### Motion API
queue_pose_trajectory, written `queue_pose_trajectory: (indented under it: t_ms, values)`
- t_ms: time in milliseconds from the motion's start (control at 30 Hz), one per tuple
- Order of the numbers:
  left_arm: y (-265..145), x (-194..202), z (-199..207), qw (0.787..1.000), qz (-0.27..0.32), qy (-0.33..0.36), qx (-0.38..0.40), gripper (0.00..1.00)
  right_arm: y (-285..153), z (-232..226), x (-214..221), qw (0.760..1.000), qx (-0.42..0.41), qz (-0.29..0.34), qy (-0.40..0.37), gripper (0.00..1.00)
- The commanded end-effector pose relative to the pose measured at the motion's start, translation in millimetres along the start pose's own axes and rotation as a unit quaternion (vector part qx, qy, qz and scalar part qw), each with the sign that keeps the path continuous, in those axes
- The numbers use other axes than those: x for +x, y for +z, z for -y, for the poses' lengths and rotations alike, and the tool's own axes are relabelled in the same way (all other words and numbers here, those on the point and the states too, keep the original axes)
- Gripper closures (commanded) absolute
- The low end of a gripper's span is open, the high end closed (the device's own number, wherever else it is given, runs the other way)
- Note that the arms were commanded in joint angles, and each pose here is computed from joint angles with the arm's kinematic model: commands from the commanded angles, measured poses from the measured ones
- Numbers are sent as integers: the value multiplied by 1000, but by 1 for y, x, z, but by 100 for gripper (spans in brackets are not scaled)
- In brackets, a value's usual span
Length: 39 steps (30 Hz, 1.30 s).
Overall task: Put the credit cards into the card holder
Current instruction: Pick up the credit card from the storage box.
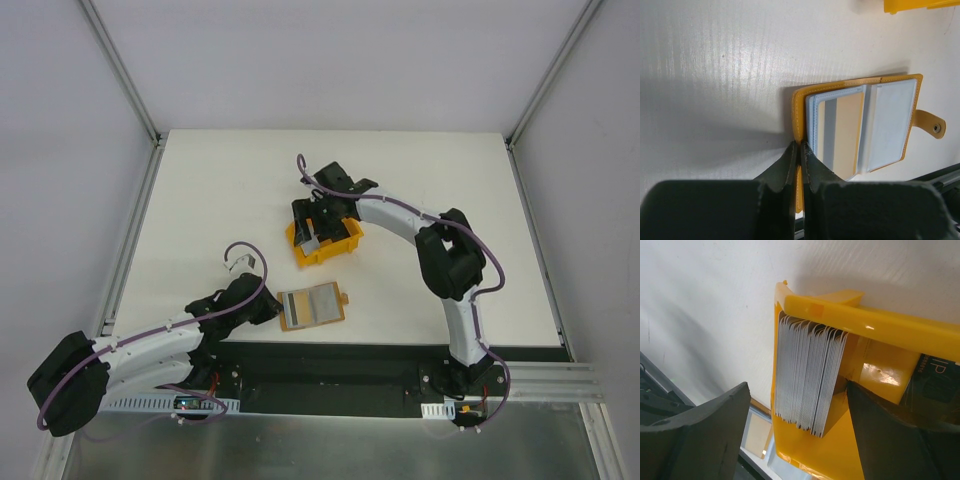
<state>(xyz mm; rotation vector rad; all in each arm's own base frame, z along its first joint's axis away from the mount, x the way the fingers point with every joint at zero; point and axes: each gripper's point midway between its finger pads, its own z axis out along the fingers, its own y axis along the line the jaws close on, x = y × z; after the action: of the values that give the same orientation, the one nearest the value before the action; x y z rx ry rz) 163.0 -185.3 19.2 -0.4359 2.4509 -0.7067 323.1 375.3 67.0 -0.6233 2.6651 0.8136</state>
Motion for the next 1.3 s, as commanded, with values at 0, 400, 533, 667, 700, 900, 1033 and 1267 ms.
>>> queue_pose_trajectory:
  t_ms: [0,400,533,667,700,900,1033,1267]
  values:
    - [-1,-5,10,1000,-3,5,9,100,-32,-26,-15,999,-33,32,-16,23]
    - [-1,-4,13,1000,-5,6,13,100,-32,-26,-12,999,-36,27,-10,44]
    - [-1,-4,13,1000,-5,6,13,100,-33,-24,-13,999,-26,30,-7,53]
    - [0,-5,13,1000,-5,5,13,100,-33,-23,-13,999,-22,30,-6,62]
    - [-1,-4,14,1000,-6,6,14,100,-33,-21,-14,999,-19,31,-6,63]
    - [-1,-4,13,1000,-6,6,14,100,-35,-20,-15,999,-12,33,-5,73]
    - [-1,-4,14,1000,-6,7,15,100,-38,-19,-18,999,-4,39,-8,80]
    - [-1,-3,13,1000,-7,7,16,100,-44,-12,-23,999,22,46,-16,91]
